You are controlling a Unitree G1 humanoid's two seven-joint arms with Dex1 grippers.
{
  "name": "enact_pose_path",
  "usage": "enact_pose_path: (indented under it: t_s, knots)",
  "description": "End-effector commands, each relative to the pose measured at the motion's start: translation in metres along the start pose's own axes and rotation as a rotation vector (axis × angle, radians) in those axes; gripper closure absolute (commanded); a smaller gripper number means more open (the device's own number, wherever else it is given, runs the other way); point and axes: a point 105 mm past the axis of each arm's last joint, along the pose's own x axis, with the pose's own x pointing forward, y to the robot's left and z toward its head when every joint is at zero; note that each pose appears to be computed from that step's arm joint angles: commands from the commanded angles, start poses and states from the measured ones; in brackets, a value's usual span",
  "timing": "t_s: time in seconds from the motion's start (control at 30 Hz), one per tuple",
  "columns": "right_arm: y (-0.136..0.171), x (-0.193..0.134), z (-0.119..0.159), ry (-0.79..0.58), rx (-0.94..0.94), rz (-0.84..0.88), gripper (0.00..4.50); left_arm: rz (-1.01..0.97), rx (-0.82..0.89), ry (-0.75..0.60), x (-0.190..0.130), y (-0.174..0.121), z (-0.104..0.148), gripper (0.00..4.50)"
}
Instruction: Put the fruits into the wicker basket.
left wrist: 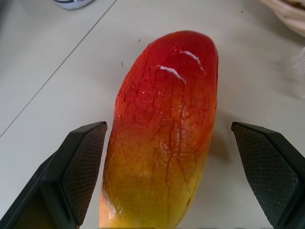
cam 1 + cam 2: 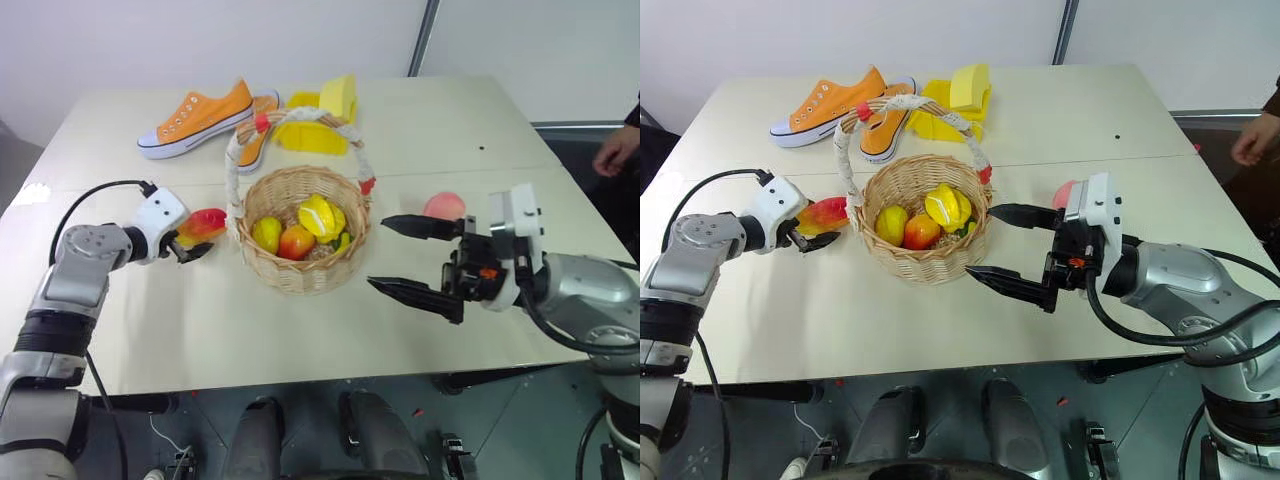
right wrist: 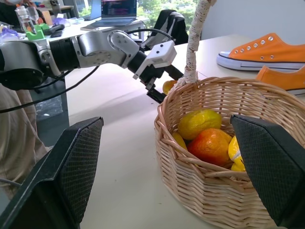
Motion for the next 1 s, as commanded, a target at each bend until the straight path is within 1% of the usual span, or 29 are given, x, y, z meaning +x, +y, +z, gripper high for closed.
enact_pose_path:
  t_s: [0.03, 0.13, 0.17, 0.27, 0.3, 0.4, 0.47, 0.5, 0.6, 0.67, 0.7, 0.73, 0.8, 0.87, 0.93, 1.0]
  knots:
    - [0.003, 0.004, 0.010, -0.043, -0.053, 0.012, 0.00, 0.031, 0.040, -0.035, 0.000, 0.007, 0.010, 0.78]
    - [0.002, 0.005, 0.011, -0.050, -0.061, 0.011, 0.00, 0.047, 0.034, -0.044, -0.002, 0.010, 0.009, 2.27]
    - [0.002, 0.005, 0.011, -0.050, -0.064, 0.011, 0.00, 0.058, 0.030, -0.046, -0.004, 0.012, 0.009, 2.55]
    - [0.001, 0.006, 0.010, -0.047, -0.073, 0.011, 0.00, 0.083, -0.005, -0.087, -0.015, 0.018, 0.011, 2.55]
    - [0.001, 0.005, 0.010, -0.045, -0.077, 0.009, 0.00, 0.091, -0.022, -0.110, -0.023, 0.020, 0.012, 2.55]
    - [-0.001, 0.003, 0.010, -0.040, -0.087, -0.001, 0.00, 0.092, -0.118, -0.251, -0.064, 0.023, 0.019, 2.55]
    - [-0.004, 0.000, 0.009, -0.031, -0.089, -0.012, 0.00, 0.020, -0.192, -0.378, -0.094, 0.011, 0.036, 2.55]
    - [-0.006, -0.002, 0.008, -0.025, -0.090, -0.018, 0.00, -0.032, -0.207, -0.418, -0.104, 0.001, 0.045, 2.55]
    - [-0.017, -0.008, 0.004, -0.005, -0.091, -0.045, 0.00, -0.206, -0.195, -0.464, -0.117, -0.040, 0.074, 2.55]
    - [-0.024, -0.011, 0.000, 0.008, -0.090, -0.059, 0.00, -0.263, -0.192, -0.476, -0.115, -0.058, 0.090, 2.55]
    - [-0.028, -0.012, -0.002, 0.013, -0.086, -0.070, 0.00, -0.291, -0.178, -0.497, -0.110, -0.069, 0.102, 2.55]
    - [-0.033, -0.014, -0.006, 0.022, -0.080, -0.089, 0.00, -0.315, -0.167, -0.524, -0.099, -0.081, 0.117, 2.55]
    - [-0.039, -0.017, -0.011, 0.031, -0.071, -0.116, 0.00, -0.329, -0.143, -0.560, -0.082, -0.096, 0.138, 2.55]
    - [-0.043, -0.019, -0.014, 0.034, -0.071, -0.138, 0.00, -0.308, -0.133, -0.568, -0.064, -0.103, 0.149, 2.55]
    - [-0.044, -0.021, -0.014, 0.028, -0.071, -0.158, 0.00, -0.269, -0.165, -0.591, -0.046, -0.102, 0.159, 2.55]
    - [-0.046, -0.022, -0.013, 0.020, -0.072, -0.184, 0.00, -0.257, -0.147, -0.587, -0.034, -0.106, 0.163, 1.53]
